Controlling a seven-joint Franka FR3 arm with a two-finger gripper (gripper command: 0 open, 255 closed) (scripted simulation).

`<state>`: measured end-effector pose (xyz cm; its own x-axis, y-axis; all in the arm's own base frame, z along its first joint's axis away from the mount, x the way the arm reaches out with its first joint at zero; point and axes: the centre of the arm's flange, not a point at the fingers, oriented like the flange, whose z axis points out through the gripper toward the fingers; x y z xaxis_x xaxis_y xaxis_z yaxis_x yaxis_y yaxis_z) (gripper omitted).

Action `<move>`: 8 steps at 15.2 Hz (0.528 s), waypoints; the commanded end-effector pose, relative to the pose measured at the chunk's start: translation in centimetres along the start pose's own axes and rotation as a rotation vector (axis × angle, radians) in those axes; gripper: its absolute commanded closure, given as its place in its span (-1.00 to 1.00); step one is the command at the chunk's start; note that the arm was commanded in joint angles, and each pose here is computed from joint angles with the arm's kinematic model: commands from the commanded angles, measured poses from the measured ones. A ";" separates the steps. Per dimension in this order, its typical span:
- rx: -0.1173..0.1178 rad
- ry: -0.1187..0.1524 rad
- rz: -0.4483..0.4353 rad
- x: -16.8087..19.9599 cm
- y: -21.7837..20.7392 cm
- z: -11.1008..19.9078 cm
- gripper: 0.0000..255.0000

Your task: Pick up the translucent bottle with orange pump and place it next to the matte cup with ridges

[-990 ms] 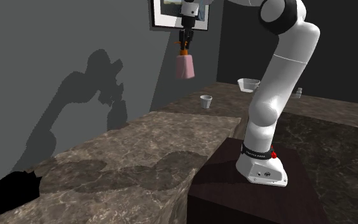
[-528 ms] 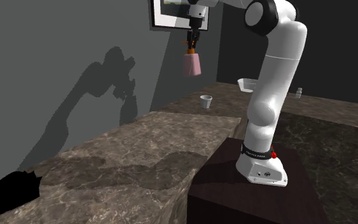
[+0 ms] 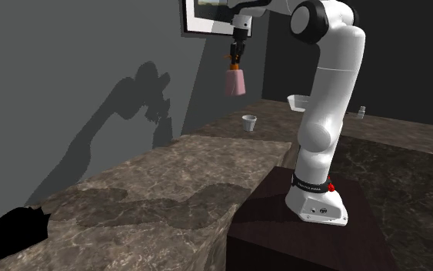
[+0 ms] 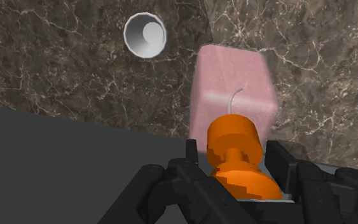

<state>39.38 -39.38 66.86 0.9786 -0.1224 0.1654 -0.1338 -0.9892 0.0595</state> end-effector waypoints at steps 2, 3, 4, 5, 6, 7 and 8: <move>0.000 0.000 0.000 -0.2 0.0 1.5 1.00; 0.000 0.000 0.000 -0.3 0.0 2.0 1.00; 0.000 0.000 0.000 -0.4 -0.1 2.5 1.00; 0.000 0.000 0.000 -0.5 -0.1 3.1 1.00; 0.000 0.000 0.000 -0.6 -0.1 3.6 1.00; 0.000 0.000 0.000 -0.6 -0.2 4.1 1.00; 0.000 0.000 0.000 -0.7 -0.2 4.6 1.00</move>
<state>39.39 -39.46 62.79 0.9786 -0.1224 0.1653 -0.1337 -0.9892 0.0596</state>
